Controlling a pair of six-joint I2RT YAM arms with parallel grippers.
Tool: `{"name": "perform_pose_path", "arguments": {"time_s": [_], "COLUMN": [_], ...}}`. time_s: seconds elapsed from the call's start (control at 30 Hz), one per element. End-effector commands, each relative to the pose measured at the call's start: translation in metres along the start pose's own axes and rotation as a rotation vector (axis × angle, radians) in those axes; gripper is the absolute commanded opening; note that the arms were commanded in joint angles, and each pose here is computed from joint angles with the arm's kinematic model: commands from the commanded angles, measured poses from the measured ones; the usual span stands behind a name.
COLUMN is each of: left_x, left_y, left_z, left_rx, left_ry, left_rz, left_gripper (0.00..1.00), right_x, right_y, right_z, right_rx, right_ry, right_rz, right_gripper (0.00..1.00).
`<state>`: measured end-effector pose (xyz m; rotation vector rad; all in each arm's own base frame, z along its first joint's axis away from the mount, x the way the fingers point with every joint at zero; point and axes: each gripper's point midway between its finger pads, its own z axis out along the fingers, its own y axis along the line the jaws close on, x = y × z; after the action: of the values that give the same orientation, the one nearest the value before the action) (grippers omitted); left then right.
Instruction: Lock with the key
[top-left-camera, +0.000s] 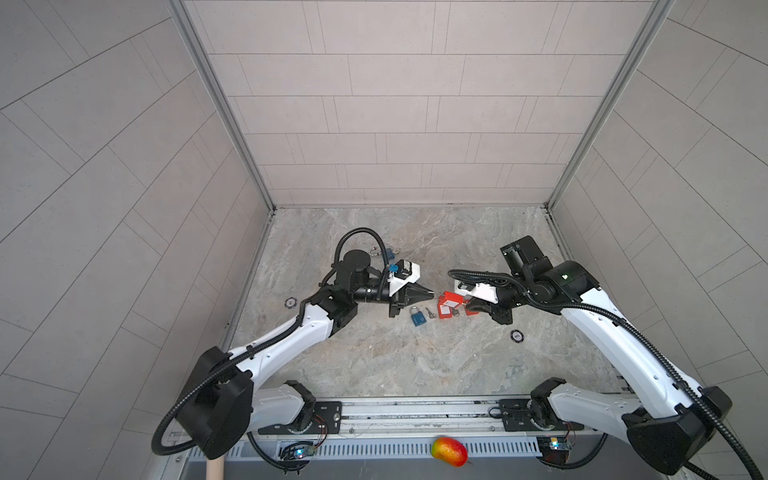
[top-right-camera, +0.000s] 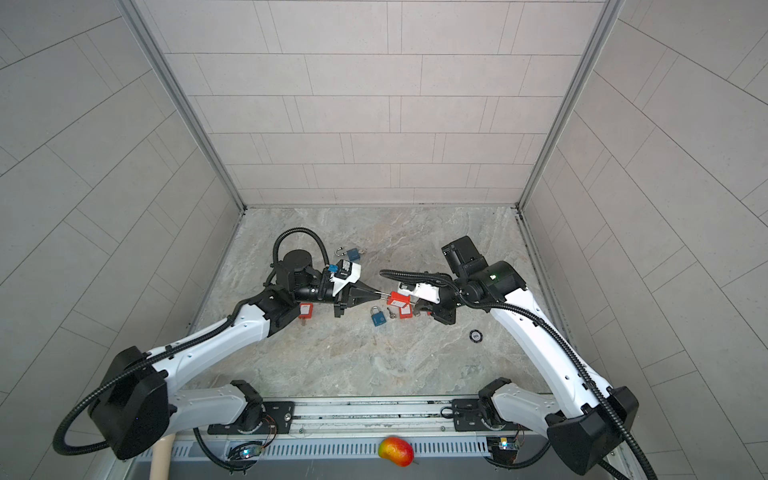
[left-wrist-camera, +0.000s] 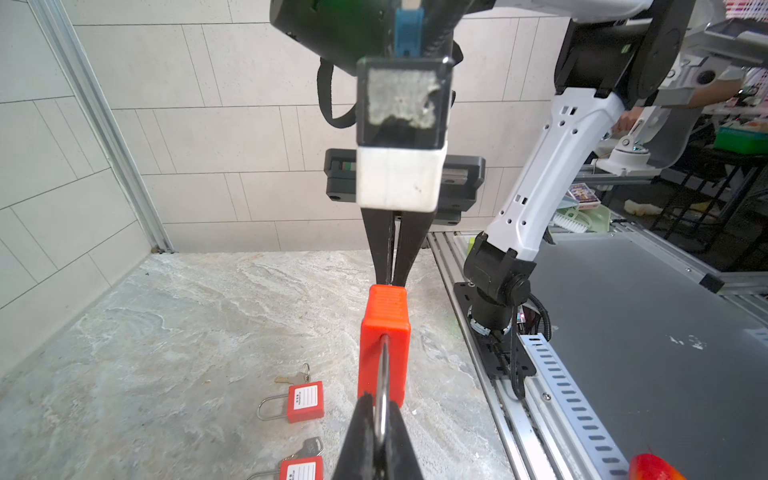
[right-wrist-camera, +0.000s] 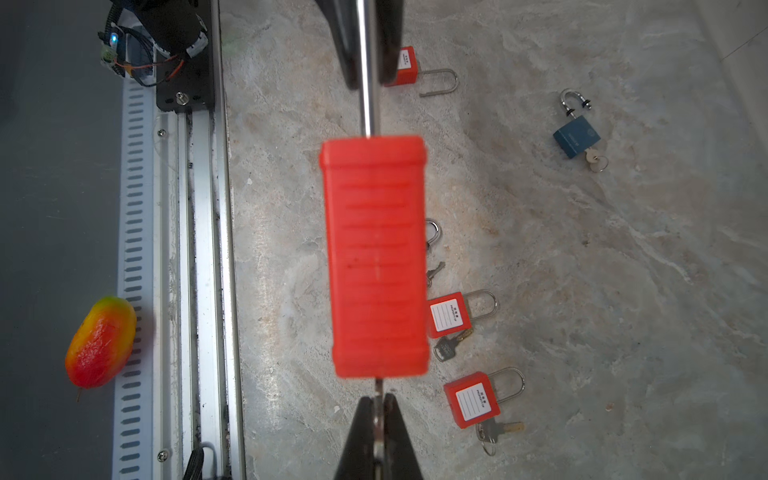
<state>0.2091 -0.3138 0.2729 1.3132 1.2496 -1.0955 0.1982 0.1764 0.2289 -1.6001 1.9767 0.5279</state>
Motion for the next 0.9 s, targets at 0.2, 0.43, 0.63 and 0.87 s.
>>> {"name": "perform_pose_path", "arguments": {"time_s": [0.2,0.43,0.63,0.87], "left_x": [0.004,0.036,0.076,0.087], "left_y": [0.01,0.014,-0.003,0.033], "left_z": [-0.008,-0.034,-0.053,-0.037], "left_rx": [-0.039,-0.045,0.025,0.008], "left_ry": [0.06,0.219,0.469,0.551], "left_rz": [-0.015,-0.155,-0.288,-0.423], "left_gripper": [0.0,0.0,0.0,0.0], "right_x": [0.027,0.052,0.048,0.056], "right_y": [-0.007,-0.025,-0.045,-0.056], "right_z": [0.002,0.015,0.023,0.039], "right_rx": [0.079,0.179,0.301,0.336], "right_ry": [0.086,0.167,0.072,0.054], "right_rz": [-0.016,0.067,0.235,0.421], "right_gripper": [0.0,0.0,0.0,0.0]}}
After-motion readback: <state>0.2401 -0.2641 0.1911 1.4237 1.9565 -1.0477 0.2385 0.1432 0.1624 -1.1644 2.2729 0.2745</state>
